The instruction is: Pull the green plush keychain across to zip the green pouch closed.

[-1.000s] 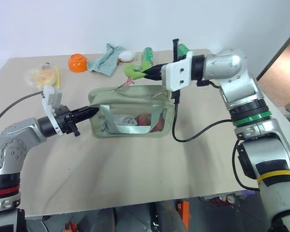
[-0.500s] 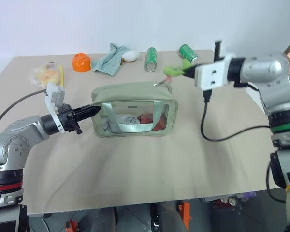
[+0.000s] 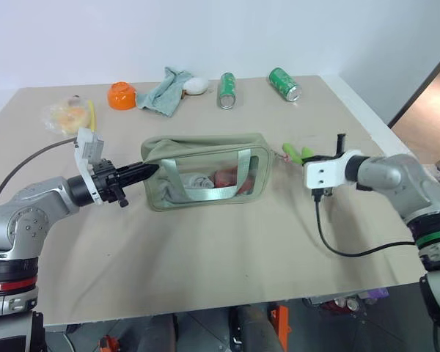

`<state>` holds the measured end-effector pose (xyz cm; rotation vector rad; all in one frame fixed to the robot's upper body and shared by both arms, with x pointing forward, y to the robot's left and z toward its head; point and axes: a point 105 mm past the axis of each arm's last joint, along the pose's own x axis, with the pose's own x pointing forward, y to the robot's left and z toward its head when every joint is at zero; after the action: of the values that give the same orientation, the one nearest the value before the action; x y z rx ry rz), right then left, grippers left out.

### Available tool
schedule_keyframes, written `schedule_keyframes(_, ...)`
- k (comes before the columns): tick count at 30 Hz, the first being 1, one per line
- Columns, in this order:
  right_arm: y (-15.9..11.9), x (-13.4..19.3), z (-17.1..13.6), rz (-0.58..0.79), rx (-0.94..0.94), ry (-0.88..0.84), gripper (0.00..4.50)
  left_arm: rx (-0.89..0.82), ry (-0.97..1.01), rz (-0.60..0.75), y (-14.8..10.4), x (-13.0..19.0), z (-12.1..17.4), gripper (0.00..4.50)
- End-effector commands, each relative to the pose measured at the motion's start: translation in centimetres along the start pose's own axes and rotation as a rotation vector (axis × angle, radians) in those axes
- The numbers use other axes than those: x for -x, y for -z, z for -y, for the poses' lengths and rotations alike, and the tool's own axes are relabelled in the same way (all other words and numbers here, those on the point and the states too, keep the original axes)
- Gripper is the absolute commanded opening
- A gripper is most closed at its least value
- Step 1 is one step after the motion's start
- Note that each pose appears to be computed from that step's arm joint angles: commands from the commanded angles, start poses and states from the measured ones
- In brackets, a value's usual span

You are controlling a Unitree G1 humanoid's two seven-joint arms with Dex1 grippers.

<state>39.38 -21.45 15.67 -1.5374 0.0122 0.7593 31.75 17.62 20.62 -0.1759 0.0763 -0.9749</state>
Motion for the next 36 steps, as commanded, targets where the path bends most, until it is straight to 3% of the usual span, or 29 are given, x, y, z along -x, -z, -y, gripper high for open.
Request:
schedule_keyframes(1,-1.7,-1.5,-2.6,0.039,-0.010,-0.077,0.04,-0.036,-0.032,0.027,-1.2,1.0,-0.2,0.00)
schedule_keyframes(6,-4.8,-2.4,-5.6,0.159,-0.028,-0.192,0.04,-0.033,-0.038,0.028,-1.2,1.1,-0.2,0.00)
schedule_keyframes(10,-5.0,-2.2,-6.3,0.171,-0.048,-0.247,0.04,-0.031,-0.041,0.029,-1.3,1.0,-0.2,0.00)
schedule_keyframes(14,-4.1,-1.4,-2.6,0.166,-0.234,-0.122,1.22,-0.026,-0.044,0.019,-1.0,1.2,-0.1,0.00)
schedule_keyframes(19,-2.0,0.6,1.1,0.155,-0.435,0.018,2.86,0.035,-0.042,0.060,-1.7,1.6,-0.3,1.62)
schedule_keyframes(20,-2.0,1.1,1.3,0.169,-0.470,0.016,2.90,0.026,-0.048,0.053,-1.7,1.6,-0.3,1.83)
schedule_keyframes(25,-1.2,3.7,3.5,0.239,-0.622,0.105,2.90,-0.028,-0.111,-0.029,-0.5,2.8,-0.5,3.69)
schedule_keyframes(28,-2.1,6.1,3.7,0.376,-0.847,0.071,2.90,-0.024,-0.152,-0.018,0.1,5.1,-0.4,3.69)
schedule_keyframes(32,-5.8,9.5,2.0,0.609,-1.115,-0.080,2.90,0.020,-0.261,0.027,1.3,7.4,-0.5,3.69)
schedule_keyframes(36,-7.0,10.8,0.7,0.685,-1.269,-0.073,2.90,0.078,-0.352,0.123,1.9,8.4,-0.8,3.69)
